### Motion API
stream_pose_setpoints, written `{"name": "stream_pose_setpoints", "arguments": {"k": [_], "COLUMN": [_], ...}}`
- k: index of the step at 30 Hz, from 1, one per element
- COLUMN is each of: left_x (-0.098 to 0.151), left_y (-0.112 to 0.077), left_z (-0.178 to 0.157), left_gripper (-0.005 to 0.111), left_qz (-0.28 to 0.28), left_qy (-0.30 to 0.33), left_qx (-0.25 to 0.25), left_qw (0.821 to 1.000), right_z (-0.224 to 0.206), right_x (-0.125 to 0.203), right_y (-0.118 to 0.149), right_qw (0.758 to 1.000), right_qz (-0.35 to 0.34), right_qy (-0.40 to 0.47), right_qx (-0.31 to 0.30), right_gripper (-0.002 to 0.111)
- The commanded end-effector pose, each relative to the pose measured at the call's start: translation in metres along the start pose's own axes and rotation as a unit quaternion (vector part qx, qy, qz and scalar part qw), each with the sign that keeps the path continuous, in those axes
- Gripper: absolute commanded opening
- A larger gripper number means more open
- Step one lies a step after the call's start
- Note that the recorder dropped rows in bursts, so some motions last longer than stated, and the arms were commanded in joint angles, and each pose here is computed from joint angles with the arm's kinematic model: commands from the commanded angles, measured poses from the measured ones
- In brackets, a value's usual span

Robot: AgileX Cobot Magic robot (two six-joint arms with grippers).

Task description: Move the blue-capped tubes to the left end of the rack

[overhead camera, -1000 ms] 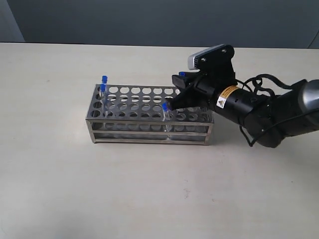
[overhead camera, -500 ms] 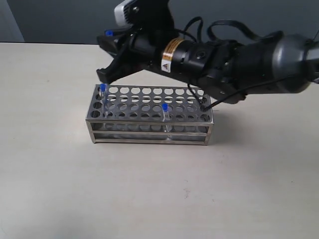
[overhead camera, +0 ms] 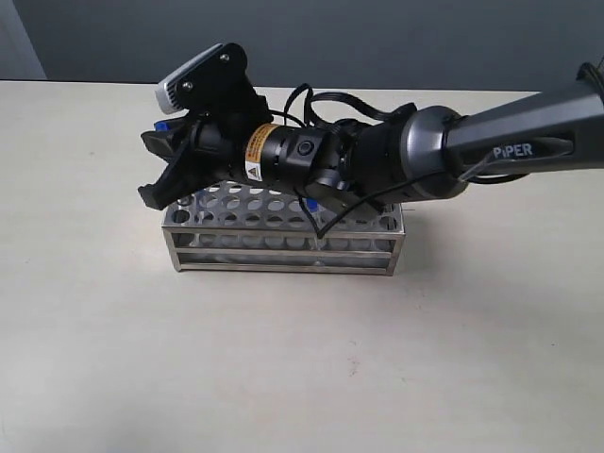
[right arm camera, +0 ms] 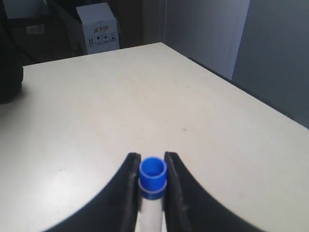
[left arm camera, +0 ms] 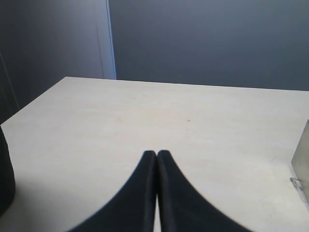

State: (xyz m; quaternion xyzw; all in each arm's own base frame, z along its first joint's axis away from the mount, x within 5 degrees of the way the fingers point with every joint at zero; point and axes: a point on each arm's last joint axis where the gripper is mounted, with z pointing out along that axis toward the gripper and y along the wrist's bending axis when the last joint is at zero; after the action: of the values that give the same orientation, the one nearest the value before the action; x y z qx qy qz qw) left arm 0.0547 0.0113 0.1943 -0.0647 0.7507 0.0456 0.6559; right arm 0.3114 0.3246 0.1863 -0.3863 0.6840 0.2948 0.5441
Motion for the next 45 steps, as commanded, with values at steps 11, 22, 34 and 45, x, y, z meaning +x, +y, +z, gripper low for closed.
{"name": "stream_pose_setpoints", "arguments": {"k": [11,22,34,45], "left_x": [0.001,0.001,0.001,0.001], "left_y": [0.000,0.000,0.000,0.000], "left_z": [0.000,0.000,0.000,0.000], "left_gripper": [0.000,0.000,0.000,0.000], "left_qz": [-0.001,-0.001,-0.001,-0.001], "left_qy": [0.001,0.001,0.001,0.001], "left_qx": [0.004,0.004,0.004,0.004], "left_qw": [1.000,1.000,1.000,1.000], "right_z": [0.009,-0.052,-0.143,-0.139], "right_x": [0.021,-0.064,-0.031,0.038], "right_y": [0.001,-0.018,-0.022,-0.020], "right_qw": [0.999,0.988,0.993,0.988], "right_qz": [0.015,-0.103,0.008,0.054], "right_qy": [0.031,0.076,0.008,0.024], "right_qx": [-0.005,0.086,0.119,0.140], "right_gripper": [0.032,0.047,0.047,0.047]}}
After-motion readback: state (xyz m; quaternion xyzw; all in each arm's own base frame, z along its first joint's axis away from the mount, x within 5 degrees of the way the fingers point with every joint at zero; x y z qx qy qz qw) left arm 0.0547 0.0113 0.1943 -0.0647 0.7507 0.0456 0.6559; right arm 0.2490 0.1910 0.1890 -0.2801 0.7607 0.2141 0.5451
